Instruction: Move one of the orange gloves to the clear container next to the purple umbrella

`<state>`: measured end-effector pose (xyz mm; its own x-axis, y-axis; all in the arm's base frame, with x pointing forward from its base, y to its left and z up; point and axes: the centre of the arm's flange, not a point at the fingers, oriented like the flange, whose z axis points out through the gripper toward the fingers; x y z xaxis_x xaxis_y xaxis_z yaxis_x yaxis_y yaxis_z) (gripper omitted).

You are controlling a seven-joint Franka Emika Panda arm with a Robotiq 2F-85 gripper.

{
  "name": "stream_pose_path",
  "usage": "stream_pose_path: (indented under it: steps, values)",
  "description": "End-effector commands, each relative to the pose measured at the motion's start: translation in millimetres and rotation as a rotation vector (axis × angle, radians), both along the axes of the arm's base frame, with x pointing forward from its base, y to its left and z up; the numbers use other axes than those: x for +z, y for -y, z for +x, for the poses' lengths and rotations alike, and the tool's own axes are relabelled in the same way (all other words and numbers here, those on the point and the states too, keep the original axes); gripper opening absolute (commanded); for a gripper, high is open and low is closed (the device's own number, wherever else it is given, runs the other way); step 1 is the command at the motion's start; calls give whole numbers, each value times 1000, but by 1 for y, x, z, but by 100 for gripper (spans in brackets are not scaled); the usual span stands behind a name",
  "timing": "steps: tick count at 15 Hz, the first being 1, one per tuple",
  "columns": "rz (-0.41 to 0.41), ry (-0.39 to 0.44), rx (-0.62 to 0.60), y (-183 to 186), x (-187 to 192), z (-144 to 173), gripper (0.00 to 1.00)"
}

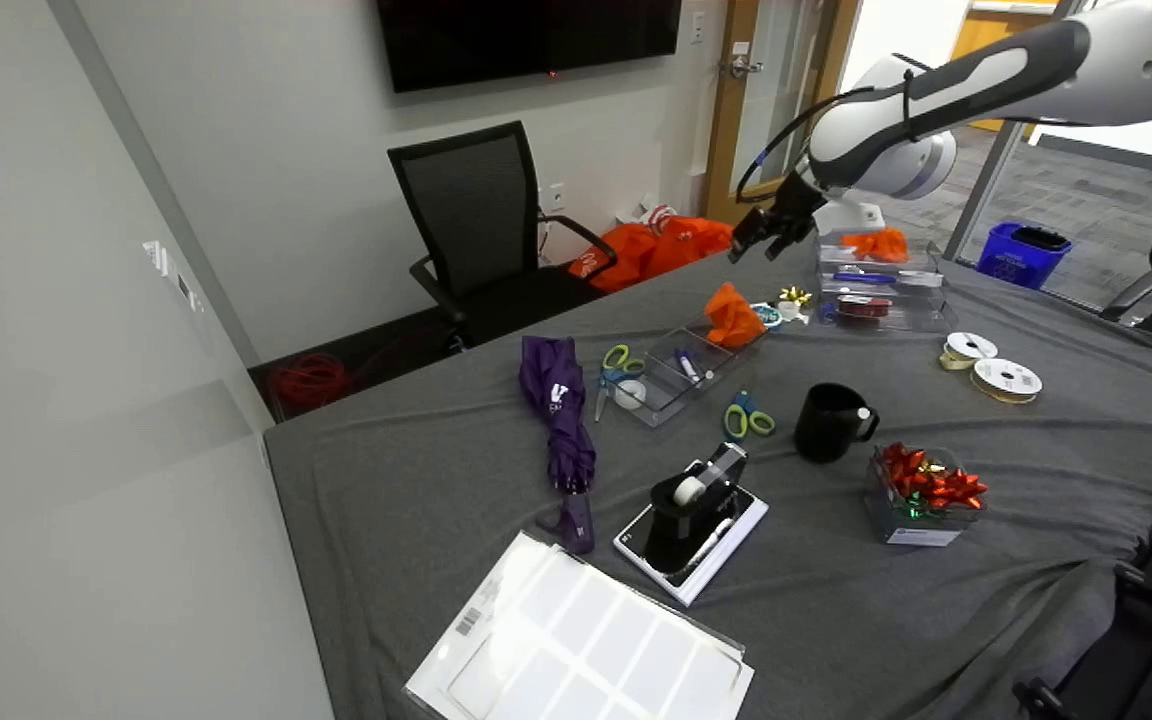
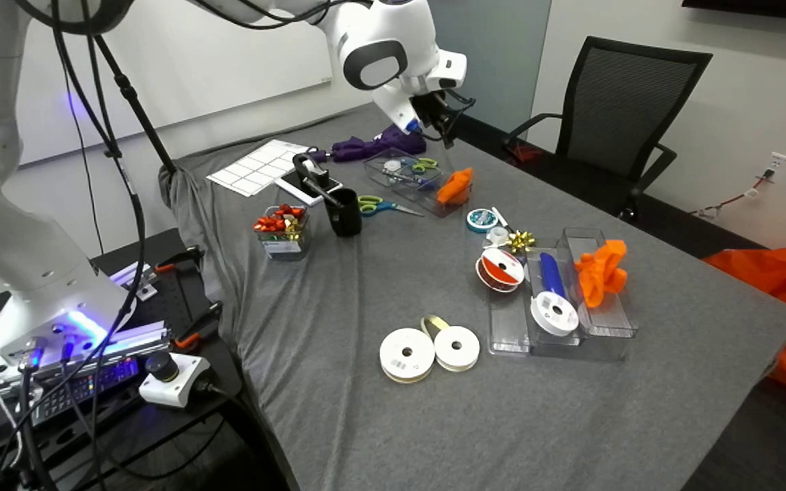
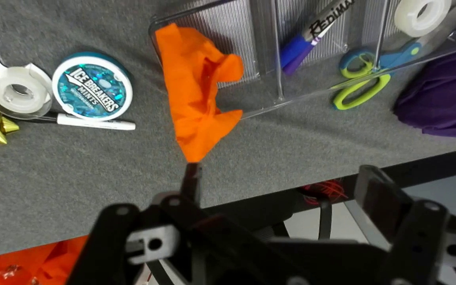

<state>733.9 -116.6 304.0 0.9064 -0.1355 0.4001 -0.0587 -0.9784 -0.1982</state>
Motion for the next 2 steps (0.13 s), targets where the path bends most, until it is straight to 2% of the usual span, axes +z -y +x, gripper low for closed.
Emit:
stream_pose_path:
  steps: [1, 2]
  values:
    - [-43, -72, 23, 2, 26, -16, 100]
    - [-59, -85, 24, 3, 29, -17, 100]
